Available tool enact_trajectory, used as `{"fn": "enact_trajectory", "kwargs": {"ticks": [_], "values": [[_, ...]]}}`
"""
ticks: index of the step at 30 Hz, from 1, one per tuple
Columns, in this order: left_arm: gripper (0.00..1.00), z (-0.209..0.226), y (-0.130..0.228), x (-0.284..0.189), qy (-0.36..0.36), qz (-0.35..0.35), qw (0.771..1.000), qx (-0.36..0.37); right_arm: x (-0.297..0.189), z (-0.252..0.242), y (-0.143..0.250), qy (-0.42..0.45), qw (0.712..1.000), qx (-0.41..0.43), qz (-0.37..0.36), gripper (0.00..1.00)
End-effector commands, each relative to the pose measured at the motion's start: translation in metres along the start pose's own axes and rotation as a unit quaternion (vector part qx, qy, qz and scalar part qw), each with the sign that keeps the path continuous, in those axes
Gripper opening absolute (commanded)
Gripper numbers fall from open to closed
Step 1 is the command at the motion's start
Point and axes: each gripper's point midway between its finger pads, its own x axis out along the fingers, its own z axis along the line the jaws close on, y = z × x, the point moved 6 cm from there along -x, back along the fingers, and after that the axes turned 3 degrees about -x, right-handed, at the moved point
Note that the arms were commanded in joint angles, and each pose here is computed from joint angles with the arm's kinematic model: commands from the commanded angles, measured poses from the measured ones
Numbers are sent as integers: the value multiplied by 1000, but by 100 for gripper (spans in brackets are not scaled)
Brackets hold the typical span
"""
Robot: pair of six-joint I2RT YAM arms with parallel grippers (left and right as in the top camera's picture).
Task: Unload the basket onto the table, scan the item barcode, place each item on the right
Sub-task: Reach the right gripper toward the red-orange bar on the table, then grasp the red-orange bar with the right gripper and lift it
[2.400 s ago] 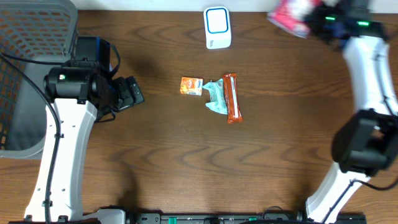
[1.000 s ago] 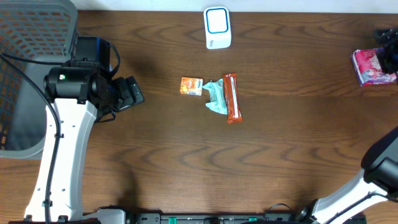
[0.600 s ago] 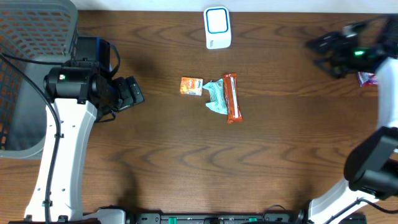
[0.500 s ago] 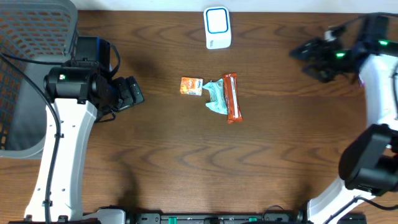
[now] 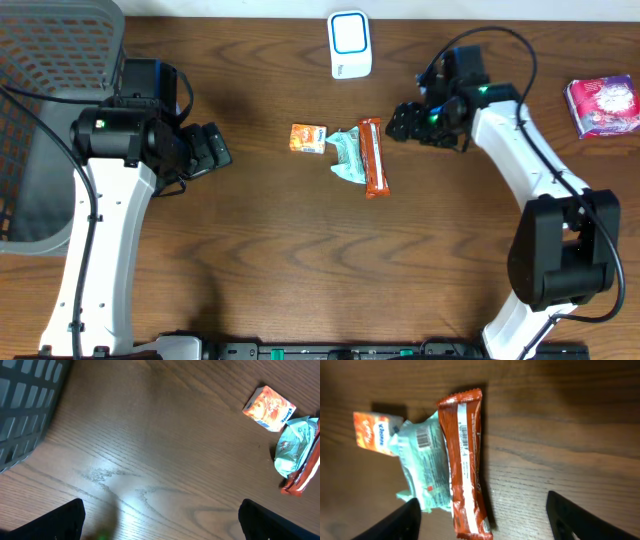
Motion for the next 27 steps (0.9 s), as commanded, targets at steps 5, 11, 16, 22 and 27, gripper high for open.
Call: {"fn": "enact_trajectory", "kwargs": {"ticks": [5,11,16,22,27], "values": [[98,2,0,3,-8,3,1000,-6,29,9,25,12,1000,-7,21,60],[98,2,0,3,-8,3,1000,-6,40,2,38,33,999,-8,31,56],[98,2,0,3,-8,3,1000,-6,48,3,46,17,999,-7,34,58],[98,2,0,3,-8,3,1000,-6,56,8,56,9,999,-14,44,55],[98,2,0,3,-8,3,1000,-6,60,17,57,5,999,-28,38,51]]}}
